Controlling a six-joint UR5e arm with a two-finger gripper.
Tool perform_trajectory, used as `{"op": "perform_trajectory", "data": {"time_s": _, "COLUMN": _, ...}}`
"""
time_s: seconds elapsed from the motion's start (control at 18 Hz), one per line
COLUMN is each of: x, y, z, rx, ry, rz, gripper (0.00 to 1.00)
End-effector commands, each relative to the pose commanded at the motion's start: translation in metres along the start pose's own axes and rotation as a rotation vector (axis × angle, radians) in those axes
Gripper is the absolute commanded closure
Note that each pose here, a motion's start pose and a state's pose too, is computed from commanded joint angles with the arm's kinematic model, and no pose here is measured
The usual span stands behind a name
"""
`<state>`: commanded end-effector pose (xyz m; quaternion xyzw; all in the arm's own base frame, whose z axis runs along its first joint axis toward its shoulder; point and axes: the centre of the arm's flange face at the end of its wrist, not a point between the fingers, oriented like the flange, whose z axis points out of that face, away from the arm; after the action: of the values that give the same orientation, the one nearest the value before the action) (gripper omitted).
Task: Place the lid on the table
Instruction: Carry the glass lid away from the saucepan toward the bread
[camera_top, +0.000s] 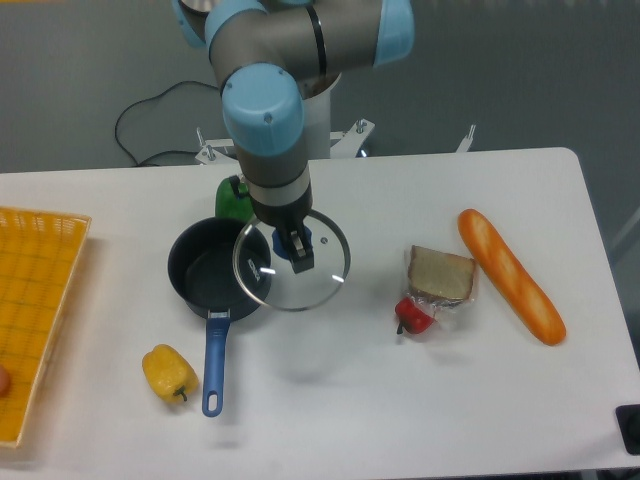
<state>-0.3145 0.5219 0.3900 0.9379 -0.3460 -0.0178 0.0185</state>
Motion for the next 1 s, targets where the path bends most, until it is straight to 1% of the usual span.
{"op": "perform_trajectory", "data": {"time_s": 0.17, "x": -0.01, "y": 0.006, "z": 0.014, "rx": -0.028, "ry": -0.001, "rz": -0.008, "gripper": 0.43}}
{"op": "perform_trajectory", "data": {"time_s": 0.33, "x": -0.02, "y": 0.009, "z": 0.025, "rx": -0.026, "ry": -0.016, "rz": -0.016, "gripper": 0.43}}
{"op": "perform_trajectory", "data": {"time_s": 0.5, "x": -0.029, "y": 0.01, "z": 0.042, "rx": -0.027, "ry": -0.009, "rz": -0.025, "gripper": 0.43}}
{"op": "perform_trajectory", "data": {"time_s": 0.72, "x": -0.043, "y": 0.008, "z": 0.068, "rx": -0.025, "ry": -0.021, "rz": -0.096, "gripper": 0.43}}
{"op": "perform_trajectory", "data": {"time_s": 0.78, "x": -0.044, "y": 0.007, "z": 0.074, "rx": -0.026, "ry": -0.014, "rz": -0.099, "gripper": 0.43}}
{"op": "perform_trajectory", "data": {"time_s": 0.94, "x": -0.048, "y": 0.006, "z": 0.082, "rx": -0.027, "ry": -0.012, "rz": -0.112, "gripper": 0.43}}
{"op": "perform_trajectory", "data": {"time_s": 1.0, "x": -0.049, "y": 0.006, "z": 0.085, "rx": -0.025, "ry": -0.009, "rz": -0.138, "gripper": 0.43}}
